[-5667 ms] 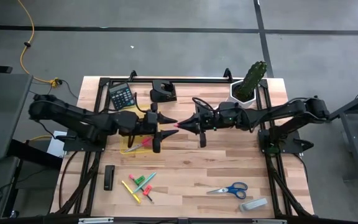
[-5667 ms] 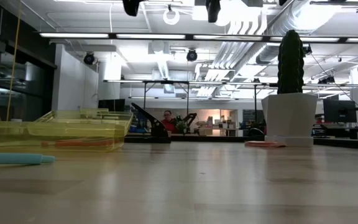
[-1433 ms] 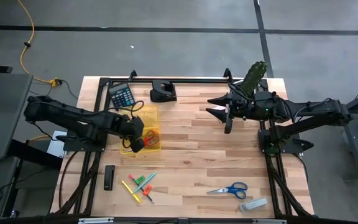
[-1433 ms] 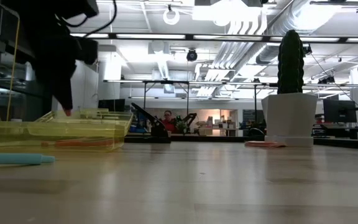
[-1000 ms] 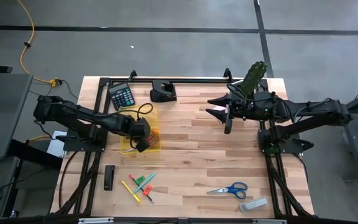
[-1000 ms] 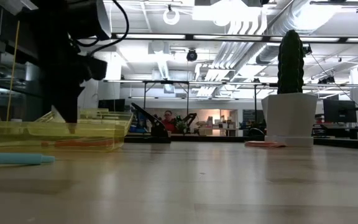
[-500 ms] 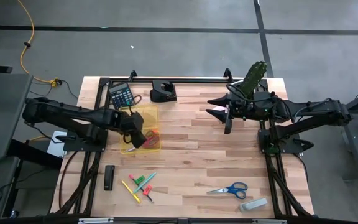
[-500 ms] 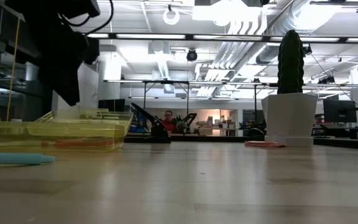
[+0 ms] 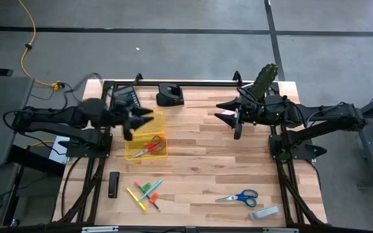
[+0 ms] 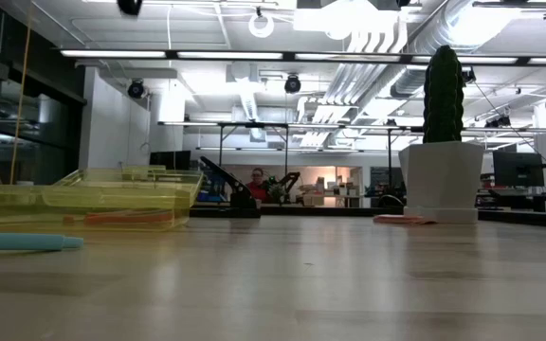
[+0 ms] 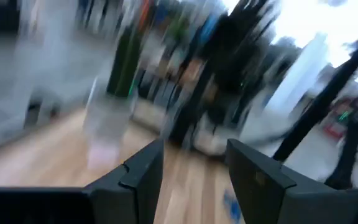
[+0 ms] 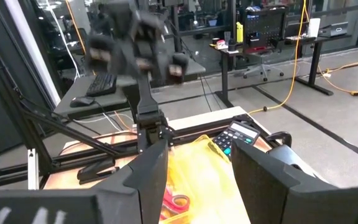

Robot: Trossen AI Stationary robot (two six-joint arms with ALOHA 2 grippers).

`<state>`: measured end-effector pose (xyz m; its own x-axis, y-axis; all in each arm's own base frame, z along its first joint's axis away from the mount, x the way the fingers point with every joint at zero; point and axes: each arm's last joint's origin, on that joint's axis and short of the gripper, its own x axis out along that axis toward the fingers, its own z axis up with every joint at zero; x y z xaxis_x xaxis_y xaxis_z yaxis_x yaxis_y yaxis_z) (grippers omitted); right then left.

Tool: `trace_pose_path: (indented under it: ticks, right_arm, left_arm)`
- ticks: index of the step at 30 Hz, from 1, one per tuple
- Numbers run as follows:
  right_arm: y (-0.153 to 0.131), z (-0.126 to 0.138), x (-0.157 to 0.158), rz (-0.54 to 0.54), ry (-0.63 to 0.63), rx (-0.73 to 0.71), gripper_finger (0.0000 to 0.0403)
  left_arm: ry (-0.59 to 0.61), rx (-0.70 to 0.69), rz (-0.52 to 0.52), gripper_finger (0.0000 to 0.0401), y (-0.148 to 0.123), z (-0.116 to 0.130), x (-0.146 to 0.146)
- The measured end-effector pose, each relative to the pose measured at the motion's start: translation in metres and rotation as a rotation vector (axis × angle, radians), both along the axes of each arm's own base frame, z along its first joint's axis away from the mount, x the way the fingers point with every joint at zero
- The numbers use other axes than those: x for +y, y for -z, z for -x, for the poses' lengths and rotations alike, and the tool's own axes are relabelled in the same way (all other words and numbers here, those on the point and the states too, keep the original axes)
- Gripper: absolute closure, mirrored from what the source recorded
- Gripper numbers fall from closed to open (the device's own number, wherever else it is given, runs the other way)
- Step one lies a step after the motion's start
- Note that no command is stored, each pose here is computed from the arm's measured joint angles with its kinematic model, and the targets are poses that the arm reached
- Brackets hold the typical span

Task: Pack school essentials
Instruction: Put the blue scissors into the yellow supply box

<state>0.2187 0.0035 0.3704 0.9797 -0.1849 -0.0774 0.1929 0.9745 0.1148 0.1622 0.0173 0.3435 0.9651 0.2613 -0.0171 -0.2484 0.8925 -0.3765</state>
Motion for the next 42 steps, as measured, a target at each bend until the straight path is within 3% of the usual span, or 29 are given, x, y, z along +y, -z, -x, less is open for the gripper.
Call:
trace_pose_path:
  ticks: [5,18,23,26,32,37,42]
  right_arm:
    - [0.000,0.000,0.000,0.003,-0.001,0.001,0.0234]
    - [0.001,0.000,0.000,0.028,-0.006,0.011,0.0234]
    - [0.005,-0.004,0.002,-0.139,-0.034,0.012,0.0234]
    - [0.025,-0.013,0.010,-0.302,-0.117,0.167,0.0234]
    - [0.084,-0.022,0.054,-0.571,-0.304,0.702,0.0234]
    - [0.124,-0.013,0.107,-0.591,-0.362,1.077,0.0234]
    - [0.155,0.001,0.153,-0.592,-0.325,1.298,0.0234]
  left_arm:
    - [-0.016,-0.177,-0.161,0.0240,-0.023,0.017,-0.002]
    - [-0.042,-0.172,-0.189,0.0240,-0.024,0.021,-0.002]
    - [-0.041,-0.174,-0.189,0.0240,-0.024,0.021,-0.002]
    - [-0.041,-0.175,-0.189,0.0240,-0.024,0.021,-0.002]
    - [-0.040,-0.175,-0.189,0.0240,-0.024,0.021,-0.002]
    - [-0.041,-0.175,-0.189,0.0240,-0.024,0.021,-0.002]
    - [-0.040,-0.171,-0.189,0.0240,-0.024,0.021,-0.002]
